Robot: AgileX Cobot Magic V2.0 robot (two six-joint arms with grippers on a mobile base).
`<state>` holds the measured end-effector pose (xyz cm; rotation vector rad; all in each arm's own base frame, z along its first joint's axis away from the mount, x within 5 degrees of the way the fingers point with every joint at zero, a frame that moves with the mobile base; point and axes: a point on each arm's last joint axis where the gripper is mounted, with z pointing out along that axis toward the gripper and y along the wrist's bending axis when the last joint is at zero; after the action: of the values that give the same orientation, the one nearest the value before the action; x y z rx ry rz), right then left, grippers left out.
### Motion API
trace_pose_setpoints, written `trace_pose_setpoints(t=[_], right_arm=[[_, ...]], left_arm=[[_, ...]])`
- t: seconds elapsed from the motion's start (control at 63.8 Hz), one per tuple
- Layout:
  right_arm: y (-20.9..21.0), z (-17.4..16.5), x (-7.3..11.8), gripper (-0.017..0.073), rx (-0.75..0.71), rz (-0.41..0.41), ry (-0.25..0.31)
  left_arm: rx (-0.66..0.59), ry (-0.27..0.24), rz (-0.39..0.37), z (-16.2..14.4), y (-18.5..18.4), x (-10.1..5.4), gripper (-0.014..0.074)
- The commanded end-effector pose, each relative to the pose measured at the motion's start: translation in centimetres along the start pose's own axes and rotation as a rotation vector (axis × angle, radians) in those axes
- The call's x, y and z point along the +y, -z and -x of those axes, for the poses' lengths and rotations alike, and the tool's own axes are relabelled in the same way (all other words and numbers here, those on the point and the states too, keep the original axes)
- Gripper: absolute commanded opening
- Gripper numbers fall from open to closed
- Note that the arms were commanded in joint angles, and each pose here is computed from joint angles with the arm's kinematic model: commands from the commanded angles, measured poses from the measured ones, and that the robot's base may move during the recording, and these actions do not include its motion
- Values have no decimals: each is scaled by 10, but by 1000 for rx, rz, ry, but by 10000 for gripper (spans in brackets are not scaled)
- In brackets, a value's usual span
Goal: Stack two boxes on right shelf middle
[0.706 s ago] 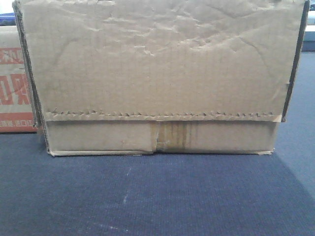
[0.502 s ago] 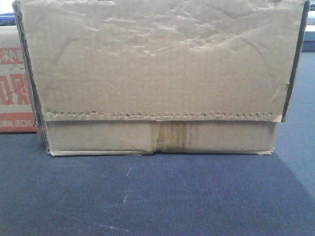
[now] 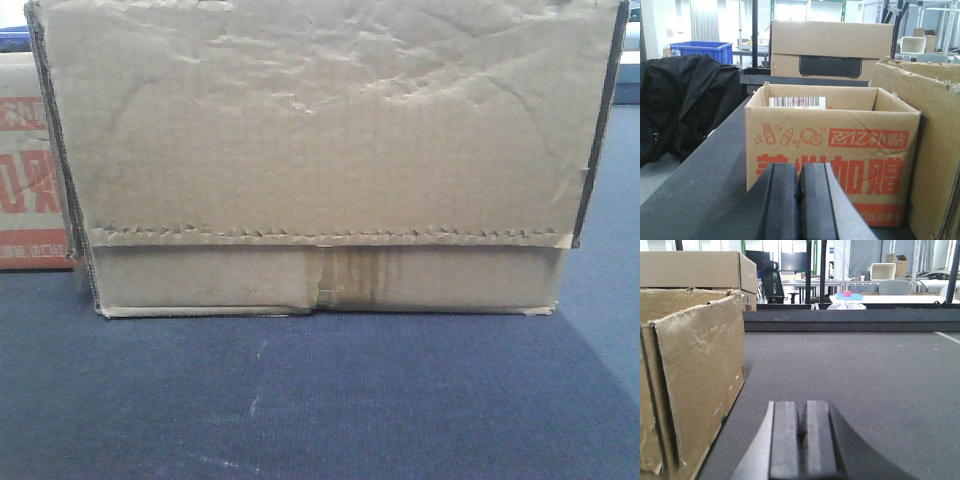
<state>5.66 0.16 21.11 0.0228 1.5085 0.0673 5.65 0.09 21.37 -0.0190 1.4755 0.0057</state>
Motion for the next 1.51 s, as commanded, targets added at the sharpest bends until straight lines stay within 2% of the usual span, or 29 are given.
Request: trace_pose_setpoints(t=[0.0,0.11,0.173,0.282,0.376,0.502,0.596,0.659,0.8,0.941,1.02,1.239,1.38,1.49], right_arm=[[1,6,0,-162,-67,-3,5],[1,12,-1,-162,-135,-7,-2],[4,30,1,-162,-178,-3,-2],[16,77,4,-162,-239,13,-1],[28,116,8,-162,-257,21,20],[21,154,11,-153,-176,28,23],[4,173,12,-66,-112,29,23],[-9,180,12,31,-79,27,25],[-35,180,13,325,-29,27,38],[-50,175,12,571,25,19,64],[-53,173,12,570,36,18,66],[-53,173,14,570,38,43,65],[-53,173,15,570,39,55,64],[-54,172,16,570,43,63,64]], left_arm=[[-60,0,1,6,1,0,-111],[-170,12,0,17,2,0,-111],[-211,6,-1,32,4,0,-111],[-269,4,-1,82,15,-1,-111],[-229,-1,2,121,22,-1,-111],[-105,-45,23,161,16,0,-83],[-18,-58,33,182,2,1,30],[49,-67,40,190,-12,2,139],[165,-64,38,194,-45,2,375],[249,-66,1,187,-71,-2,542],[334,-68,-4,184,-87,-3,580],[682,-74,29,191,-143,-1,582],[883,-138,37,193,-189,10,582],[998,-130,36,188,-221,27,582]])
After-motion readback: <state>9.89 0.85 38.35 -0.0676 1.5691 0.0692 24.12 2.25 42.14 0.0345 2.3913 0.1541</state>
